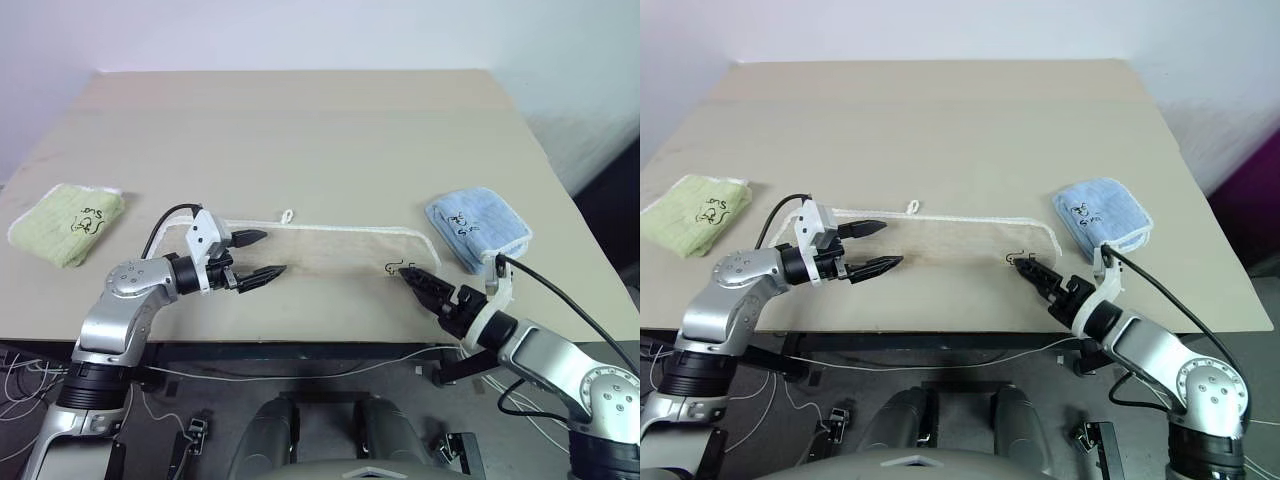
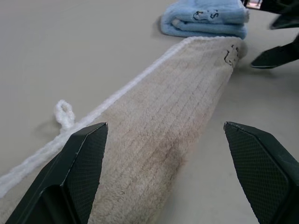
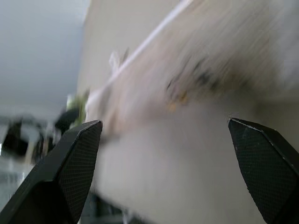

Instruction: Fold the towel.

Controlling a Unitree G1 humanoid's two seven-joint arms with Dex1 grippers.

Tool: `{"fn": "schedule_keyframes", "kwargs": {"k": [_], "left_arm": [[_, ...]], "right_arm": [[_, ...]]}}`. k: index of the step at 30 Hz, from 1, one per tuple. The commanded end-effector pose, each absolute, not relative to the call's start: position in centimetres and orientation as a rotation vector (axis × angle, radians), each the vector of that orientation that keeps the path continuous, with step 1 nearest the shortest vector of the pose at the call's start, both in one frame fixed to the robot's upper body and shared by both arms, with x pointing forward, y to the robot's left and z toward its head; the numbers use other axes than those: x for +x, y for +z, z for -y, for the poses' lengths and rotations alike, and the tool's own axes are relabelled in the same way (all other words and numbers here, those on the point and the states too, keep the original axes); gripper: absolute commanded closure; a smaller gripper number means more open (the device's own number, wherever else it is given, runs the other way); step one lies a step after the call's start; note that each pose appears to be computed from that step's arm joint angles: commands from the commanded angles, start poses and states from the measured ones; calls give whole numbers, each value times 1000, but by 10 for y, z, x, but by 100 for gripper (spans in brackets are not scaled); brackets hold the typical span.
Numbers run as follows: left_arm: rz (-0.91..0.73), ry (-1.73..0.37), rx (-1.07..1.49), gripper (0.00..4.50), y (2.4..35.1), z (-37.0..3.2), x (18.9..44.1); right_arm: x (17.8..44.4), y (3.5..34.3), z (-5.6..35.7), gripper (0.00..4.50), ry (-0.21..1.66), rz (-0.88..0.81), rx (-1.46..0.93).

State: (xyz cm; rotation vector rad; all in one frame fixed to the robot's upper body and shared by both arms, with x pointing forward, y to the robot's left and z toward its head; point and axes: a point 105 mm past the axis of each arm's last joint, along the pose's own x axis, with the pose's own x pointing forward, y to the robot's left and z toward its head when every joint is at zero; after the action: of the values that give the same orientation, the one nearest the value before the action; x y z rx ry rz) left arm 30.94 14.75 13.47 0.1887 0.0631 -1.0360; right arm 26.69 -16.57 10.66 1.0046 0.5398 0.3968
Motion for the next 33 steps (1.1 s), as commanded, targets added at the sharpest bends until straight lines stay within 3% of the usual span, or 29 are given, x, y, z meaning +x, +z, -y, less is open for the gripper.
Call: {"fn": "schedule_keyframes", "kwargs": {"k": [1, 15, 19, 29, 33], "left_arm": [[-7, -1059, 204, 35, 147, -139, 306], [-4, -1049, 188, 35, 143, -136, 301], [-5, -1050, 186, 34, 141, -135, 300], [-7, -1049, 182, 34, 140, -134, 301], [-10, -1050, 181, 34, 139, -134, 301]], "right_arm": [[278, 111, 166, 1, 348, -524, 1084], [302, 95, 173, 1, 127, -528, 1213], [303, 96, 176, 89, 105, -507, 1222], [305, 106, 182, 433, 86, -455, 1237], [305, 123, 182, 448, 111, -406, 1223]]}}
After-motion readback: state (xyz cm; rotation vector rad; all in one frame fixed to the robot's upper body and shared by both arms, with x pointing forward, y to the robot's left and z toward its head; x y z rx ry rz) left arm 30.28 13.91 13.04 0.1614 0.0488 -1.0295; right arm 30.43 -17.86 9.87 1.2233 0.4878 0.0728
